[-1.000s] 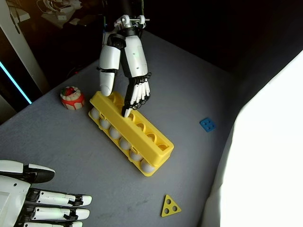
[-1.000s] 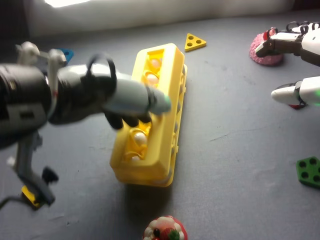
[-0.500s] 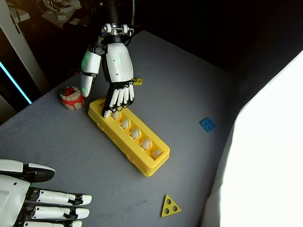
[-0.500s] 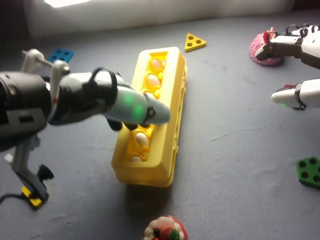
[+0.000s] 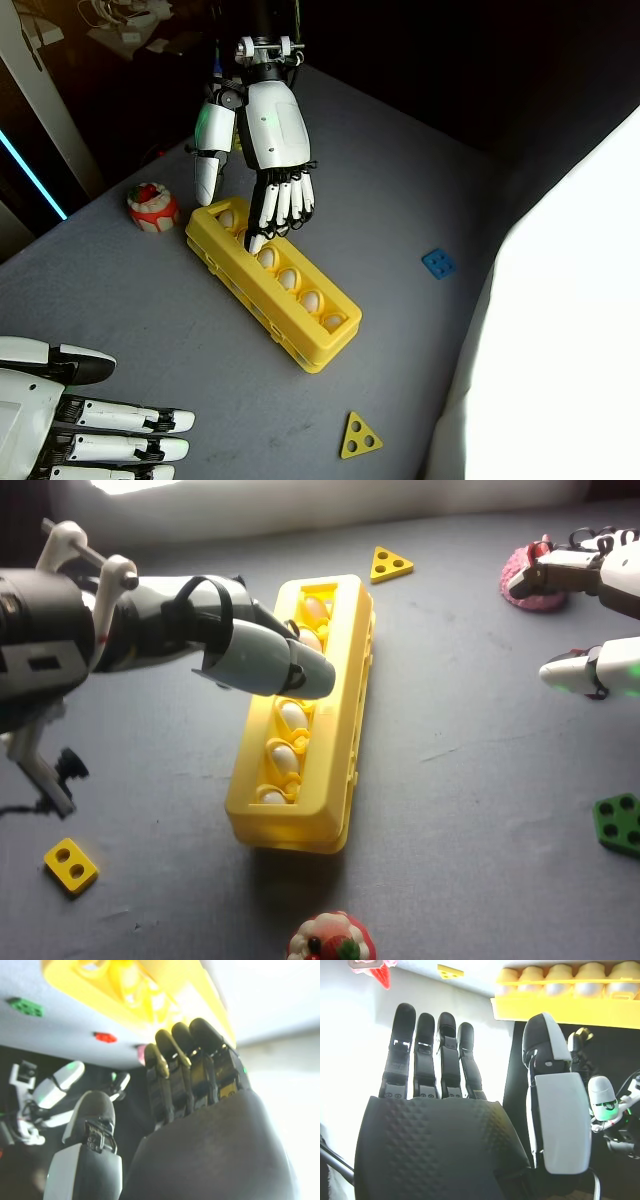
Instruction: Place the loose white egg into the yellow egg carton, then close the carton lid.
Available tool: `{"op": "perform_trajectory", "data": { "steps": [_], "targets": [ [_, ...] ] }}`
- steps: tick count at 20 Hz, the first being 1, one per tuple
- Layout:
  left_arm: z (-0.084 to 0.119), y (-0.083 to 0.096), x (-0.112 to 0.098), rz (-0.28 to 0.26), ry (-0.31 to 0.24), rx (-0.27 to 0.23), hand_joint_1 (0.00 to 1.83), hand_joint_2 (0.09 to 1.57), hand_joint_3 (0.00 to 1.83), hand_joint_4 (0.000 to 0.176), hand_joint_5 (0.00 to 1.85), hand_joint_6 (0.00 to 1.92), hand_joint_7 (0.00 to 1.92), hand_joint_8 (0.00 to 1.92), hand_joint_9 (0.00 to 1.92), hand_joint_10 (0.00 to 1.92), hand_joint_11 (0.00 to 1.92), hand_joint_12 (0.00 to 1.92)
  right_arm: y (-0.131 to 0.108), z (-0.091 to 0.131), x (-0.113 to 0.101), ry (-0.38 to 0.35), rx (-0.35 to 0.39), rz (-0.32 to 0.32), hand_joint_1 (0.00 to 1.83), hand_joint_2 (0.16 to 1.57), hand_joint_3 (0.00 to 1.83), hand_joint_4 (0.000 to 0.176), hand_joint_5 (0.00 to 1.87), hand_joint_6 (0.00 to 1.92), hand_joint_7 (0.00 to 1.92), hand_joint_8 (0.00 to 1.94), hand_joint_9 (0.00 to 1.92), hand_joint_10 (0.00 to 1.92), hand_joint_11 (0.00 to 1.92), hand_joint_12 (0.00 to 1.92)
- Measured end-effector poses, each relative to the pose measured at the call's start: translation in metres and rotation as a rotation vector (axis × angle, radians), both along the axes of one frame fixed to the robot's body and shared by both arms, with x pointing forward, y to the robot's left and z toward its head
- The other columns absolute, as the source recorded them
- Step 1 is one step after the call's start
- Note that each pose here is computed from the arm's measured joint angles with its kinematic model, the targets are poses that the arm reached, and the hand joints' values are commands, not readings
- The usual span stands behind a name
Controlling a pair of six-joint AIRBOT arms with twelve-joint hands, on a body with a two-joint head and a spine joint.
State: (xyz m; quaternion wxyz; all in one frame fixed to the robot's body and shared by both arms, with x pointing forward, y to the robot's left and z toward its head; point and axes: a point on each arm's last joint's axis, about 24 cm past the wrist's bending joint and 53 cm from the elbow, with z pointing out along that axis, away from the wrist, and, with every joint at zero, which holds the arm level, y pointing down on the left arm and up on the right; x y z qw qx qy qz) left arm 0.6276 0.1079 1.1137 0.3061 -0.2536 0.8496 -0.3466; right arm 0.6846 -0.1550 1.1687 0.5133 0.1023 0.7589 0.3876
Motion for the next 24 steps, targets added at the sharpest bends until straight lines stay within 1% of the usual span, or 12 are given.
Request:
{"op": "perform_trajectory", "data": {
  "steps": [2,4,6,8,12,16,18,19,21,22,23,24],
  "targets": [
    [0.007,-0.001,0.003,-0.046,-0.050,0.046,0.29,1.33,0.00,0.000,0.55,0.01,0.42,0.49,0.21,0.97,0.00,1.64,0.001,0.000,0.000,-0.001,0.001,0.002,0.64,1.18,0.00,0.000,0.24,0.60,0.44,0.04,0.13,0.80,0.00,1.50],
    [0.015,-0.003,0.007,-0.085,-0.096,0.089,0.29,1.33,0.00,0.000,0.58,0.02,0.48,0.53,0.24,1.02,0.00,1.68,0.001,0.000,0.000,-0.002,0.002,0.002,0.57,1.20,0.00,0.000,0.31,0.80,0.62,0.17,0.27,1.07,0.00,1.71],
    [0.033,-0.005,0.014,-0.130,-0.172,0.140,0.26,1.34,0.00,0.000,0.59,0.03,0.47,0.60,0.25,1.10,0.02,1.71,0.002,0.001,-0.001,-0.004,0.000,0.004,0.51,1.21,0.00,0.000,0.42,0.94,0.60,0.71,0.35,1.31,0.06,1.88],
    [0.046,-0.005,0.021,-0.148,-0.236,0.177,0.25,1.35,0.00,0.000,0.66,0.08,0.49,0.91,0.34,1.29,0.09,1.76,0.004,0.001,-0.001,-0.008,-0.004,0.009,0.42,1.22,0.00,0.000,0.61,1.09,0.65,1.19,0.48,1.55,0.32,1.92],
    [0.074,-0.006,0.031,-0.155,-0.334,0.208,0.36,1.32,0.00,0.000,0.73,0.29,0.50,1.33,0.42,1.56,0.25,1.87,0.004,0.002,-0.001,-0.015,-0.004,0.010,0.28,1.26,0.01,0.000,0.73,1.20,0.80,1.30,0.63,1.62,0.46,1.92],
    [0.076,-0.013,0.026,-0.169,-0.339,0.198,0.36,1.32,0.00,0.000,0.68,0.41,0.50,1.35,0.42,1.58,0.25,1.88,0.004,0.002,-0.001,-0.016,-0.004,0.010,0.28,1.26,0.01,0.000,0.73,1.21,0.80,1.30,0.63,1.63,0.46,1.92],
    [0.081,-0.015,0.026,-0.169,-0.350,0.193,0.34,1.32,0.00,0.000,0.83,0.50,0.76,1.27,0.68,1.52,0.48,1.86,0.004,0.002,-0.001,-0.017,-0.004,0.010,0.24,1.28,0.01,0.000,0.92,1.44,1.06,1.45,0.93,1.83,0.79,1.92],
    [0.084,-0.015,0.027,-0.170,-0.358,0.191,0.20,1.35,0.00,0.000,0.93,0.76,0.97,1.27,0.89,1.55,0.71,1.83,0.004,0.003,-0.001,-0.018,-0.005,0.010,0.15,1.29,0.01,0.000,1.10,1.60,1.24,1.59,1.16,1.90,1.13,1.92],
    [0.089,-0.016,0.028,-0.167,-0.365,0.184,0.12,1.37,0.00,0.000,0.91,0.98,1.08,1.23,1.00,1.53,0.83,1.82,0.004,0.003,-0.001,-0.021,-0.008,0.012,0.15,1.29,0.01,0.000,1.14,1.67,1.29,1.67,1.24,1.92,1.28,1.92],
    [0.089,-0.016,0.028,-0.166,-0.365,0.184,0.06,1.38,0.01,0.000,0.97,1.47,1.12,1.49,1.10,1.68,1.03,1.88,0.005,0.003,-0.001,-0.024,-0.008,0.014,0.21,1.31,0.00,0.014,1.21,1.77,1.34,1.83,1.37,1.92,1.41,1.92],
    [0.089,-0.015,0.028,-0.169,-0.370,0.188,0.08,1.37,0.00,0.000,0.96,1.67,1.13,1.62,1.11,1.76,1.07,1.91,0.005,0.004,-0.001,-0.027,-0.008,0.014,0.21,1.31,0.00,0.144,1.25,1.84,1.37,1.90,1.43,1.92,1.48,1.92],
    [0.089,-0.015,0.028,-0.170,-0.371,0.189,0.09,1.37,0.00,0.000,0.96,1.72,1.13,1.65,1.12,1.79,1.07,1.92,0.005,0.004,-0.001,-0.029,-0.009,0.014,0.21,1.32,0.00,0.170,1.26,1.85,1.37,1.91,1.44,1.92,1.49,1.92]
  ]
}}
